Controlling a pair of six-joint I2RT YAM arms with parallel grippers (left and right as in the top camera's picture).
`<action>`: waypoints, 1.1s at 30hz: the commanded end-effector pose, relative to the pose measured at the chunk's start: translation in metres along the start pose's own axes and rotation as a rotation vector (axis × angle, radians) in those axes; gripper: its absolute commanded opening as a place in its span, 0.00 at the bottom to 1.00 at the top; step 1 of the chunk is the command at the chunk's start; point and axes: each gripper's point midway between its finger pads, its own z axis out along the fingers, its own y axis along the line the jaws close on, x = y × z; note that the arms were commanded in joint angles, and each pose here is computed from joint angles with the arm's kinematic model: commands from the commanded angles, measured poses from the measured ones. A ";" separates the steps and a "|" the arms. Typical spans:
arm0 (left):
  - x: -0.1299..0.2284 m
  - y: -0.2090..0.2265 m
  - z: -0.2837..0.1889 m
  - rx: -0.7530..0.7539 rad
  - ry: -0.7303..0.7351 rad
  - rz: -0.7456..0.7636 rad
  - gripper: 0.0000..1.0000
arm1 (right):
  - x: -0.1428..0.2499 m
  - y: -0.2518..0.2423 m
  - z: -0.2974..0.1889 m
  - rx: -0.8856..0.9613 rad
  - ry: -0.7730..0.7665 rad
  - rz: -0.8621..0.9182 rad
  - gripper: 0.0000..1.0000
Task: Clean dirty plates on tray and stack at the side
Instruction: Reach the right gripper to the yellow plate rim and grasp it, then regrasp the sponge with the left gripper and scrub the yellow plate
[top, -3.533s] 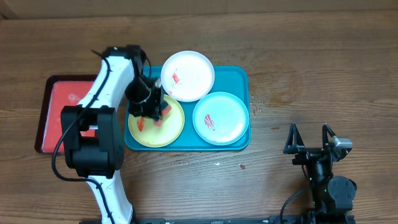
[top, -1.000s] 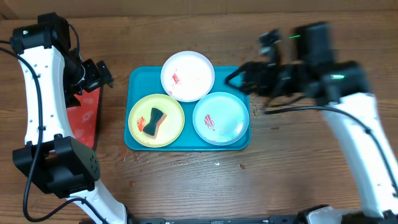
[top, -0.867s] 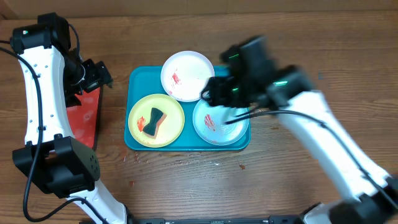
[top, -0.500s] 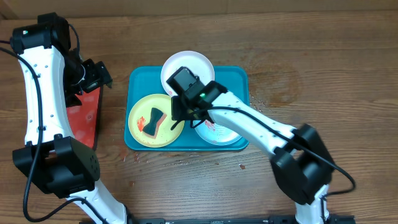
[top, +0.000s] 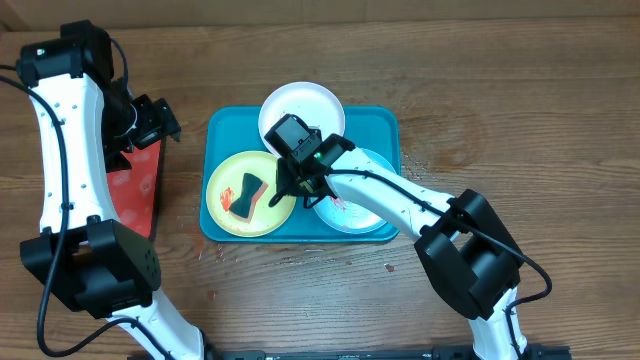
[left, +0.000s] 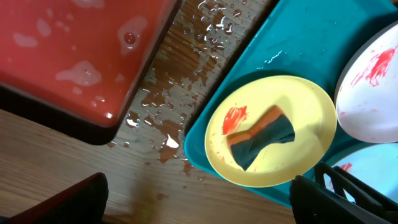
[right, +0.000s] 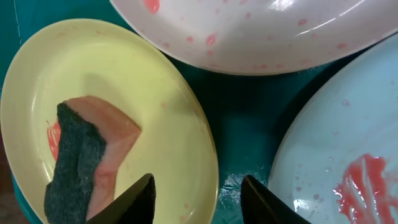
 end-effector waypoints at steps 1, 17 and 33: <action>0.000 -0.001 0.004 0.000 0.014 -0.011 0.94 | 0.009 -0.006 0.008 0.021 0.009 0.067 0.46; 0.002 -0.001 0.005 -0.002 0.020 -0.012 0.80 | 0.031 -0.005 0.033 0.007 0.044 0.067 0.46; 0.050 -0.074 0.091 0.223 0.169 0.371 0.51 | 0.034 -0.006 0.039 0.004 0.064 0.066 0.19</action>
